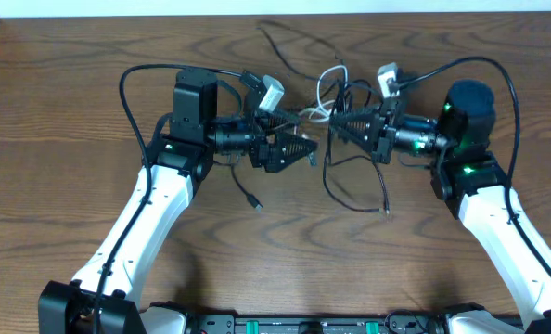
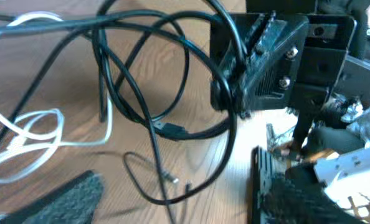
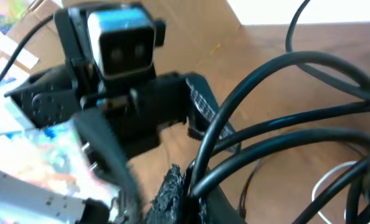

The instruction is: Untangle cables

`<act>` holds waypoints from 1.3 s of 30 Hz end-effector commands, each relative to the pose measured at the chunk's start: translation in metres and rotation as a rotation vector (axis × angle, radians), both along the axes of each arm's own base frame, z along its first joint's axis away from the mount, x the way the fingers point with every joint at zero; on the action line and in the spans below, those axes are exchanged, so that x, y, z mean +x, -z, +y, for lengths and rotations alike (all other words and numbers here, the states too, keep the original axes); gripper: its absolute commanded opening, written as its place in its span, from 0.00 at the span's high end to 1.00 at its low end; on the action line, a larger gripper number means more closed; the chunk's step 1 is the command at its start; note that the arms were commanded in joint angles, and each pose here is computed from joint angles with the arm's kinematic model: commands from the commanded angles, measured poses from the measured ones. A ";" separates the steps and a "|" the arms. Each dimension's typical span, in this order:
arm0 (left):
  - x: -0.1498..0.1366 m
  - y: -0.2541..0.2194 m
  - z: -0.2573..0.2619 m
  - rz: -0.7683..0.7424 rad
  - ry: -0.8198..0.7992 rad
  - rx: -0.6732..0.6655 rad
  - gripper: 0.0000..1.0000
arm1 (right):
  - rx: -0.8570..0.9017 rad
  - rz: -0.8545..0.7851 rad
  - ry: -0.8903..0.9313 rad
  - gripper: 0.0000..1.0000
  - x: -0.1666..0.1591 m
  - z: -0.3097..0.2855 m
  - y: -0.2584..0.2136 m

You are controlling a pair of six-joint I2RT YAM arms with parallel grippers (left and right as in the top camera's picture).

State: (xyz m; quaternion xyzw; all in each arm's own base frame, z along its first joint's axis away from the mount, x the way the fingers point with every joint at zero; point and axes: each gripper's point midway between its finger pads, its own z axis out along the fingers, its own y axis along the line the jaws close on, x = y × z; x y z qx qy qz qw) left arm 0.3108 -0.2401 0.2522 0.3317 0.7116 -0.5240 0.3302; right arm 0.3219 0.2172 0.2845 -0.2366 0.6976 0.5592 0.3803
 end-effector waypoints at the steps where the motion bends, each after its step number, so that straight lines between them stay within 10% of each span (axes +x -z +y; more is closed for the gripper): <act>1: -0.003 -0.006 -0.002 -0.030 0.034 -0.028 0.10 | 0.067 0.011 0.100 0.99 0.016 -0.007 -0.027; 21: 0.009 -0.014 -0.039 -0.218 -0.036 0.023 0.10 | 0.125 0.030 -0.011 0.99 -0.005 0.012 -0.044; 24: 0.009 -0.014 -0.039 -0.218 -0.036 0.023 0.42 | 0.133 0.005 -0.069 0.99 -0.016 0.018 -0.050; 26: 0.009 -0.014 -0.039 -0.218 -0.036 0.023 0.90 | 0.133 0.000 -0.080 0.99 -0.018 0.019 -0.051; 39: 0.011 -0.017 -0.038 -0.232 -0.041 0.017 0.92 | 0.106 -0.033 -0.001 0.99 -0.001 0.000 -0.044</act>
